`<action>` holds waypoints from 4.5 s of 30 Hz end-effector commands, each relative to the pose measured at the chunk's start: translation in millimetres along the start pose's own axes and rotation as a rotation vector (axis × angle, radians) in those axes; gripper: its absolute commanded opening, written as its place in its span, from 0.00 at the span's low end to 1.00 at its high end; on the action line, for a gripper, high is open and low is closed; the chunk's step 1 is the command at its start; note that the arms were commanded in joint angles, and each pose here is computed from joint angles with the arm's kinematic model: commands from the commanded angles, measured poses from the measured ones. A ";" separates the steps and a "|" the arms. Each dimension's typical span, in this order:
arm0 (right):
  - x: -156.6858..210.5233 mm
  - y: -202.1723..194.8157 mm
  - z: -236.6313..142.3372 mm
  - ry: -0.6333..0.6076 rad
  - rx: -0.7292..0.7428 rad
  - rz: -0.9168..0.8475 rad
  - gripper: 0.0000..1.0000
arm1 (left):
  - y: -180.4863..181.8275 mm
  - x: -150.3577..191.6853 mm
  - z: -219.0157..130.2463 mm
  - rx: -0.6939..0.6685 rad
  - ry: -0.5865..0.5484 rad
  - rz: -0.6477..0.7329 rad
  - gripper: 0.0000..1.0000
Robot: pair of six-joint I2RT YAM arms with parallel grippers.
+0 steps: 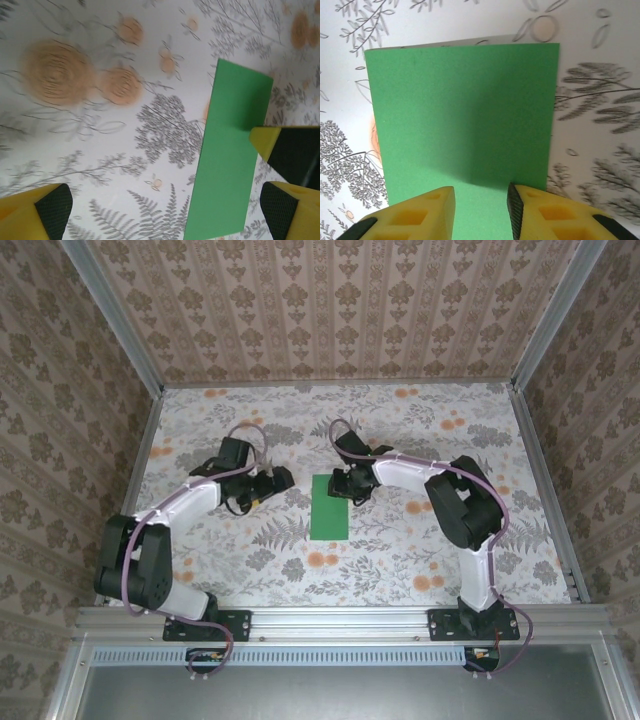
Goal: Fold a paper plane with a square sheet of paper (pick it up from the middle)
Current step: Move the square sheet of paper to the center of the table, then fold the triangle a second time at the center of the table.
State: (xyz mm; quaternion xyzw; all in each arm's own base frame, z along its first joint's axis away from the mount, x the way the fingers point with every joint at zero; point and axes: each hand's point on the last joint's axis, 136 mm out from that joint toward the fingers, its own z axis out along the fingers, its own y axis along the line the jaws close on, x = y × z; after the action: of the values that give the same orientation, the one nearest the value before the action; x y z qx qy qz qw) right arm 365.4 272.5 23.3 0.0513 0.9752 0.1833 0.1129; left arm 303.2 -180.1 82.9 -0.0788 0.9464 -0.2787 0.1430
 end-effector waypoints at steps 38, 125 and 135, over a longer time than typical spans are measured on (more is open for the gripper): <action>-12.0 -57.4 23.5 0.102 0.103 0.085 0.35 | -61.6 91.2 62.3 0.060 0.303 0.004 0.87; -4.2 -77.6 35.9 0.159 0.098 0.148 0.34 | -48.6 106.1 52.8 -0.022 0.317 0.006 0.79; -5.3 -76.3 35.8 0.159 0.095 0.150 0.34 | -67.1 114.0 57.0 0.024 0.367 0.084 0.78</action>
State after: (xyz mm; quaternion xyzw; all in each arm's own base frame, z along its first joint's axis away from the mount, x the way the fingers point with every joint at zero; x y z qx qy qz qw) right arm 400.7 244.0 16.9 0.0897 0.9675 0.2230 0.0788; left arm 218.4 -284.1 43.0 -0.0077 0.9573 -0.2885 -0.0164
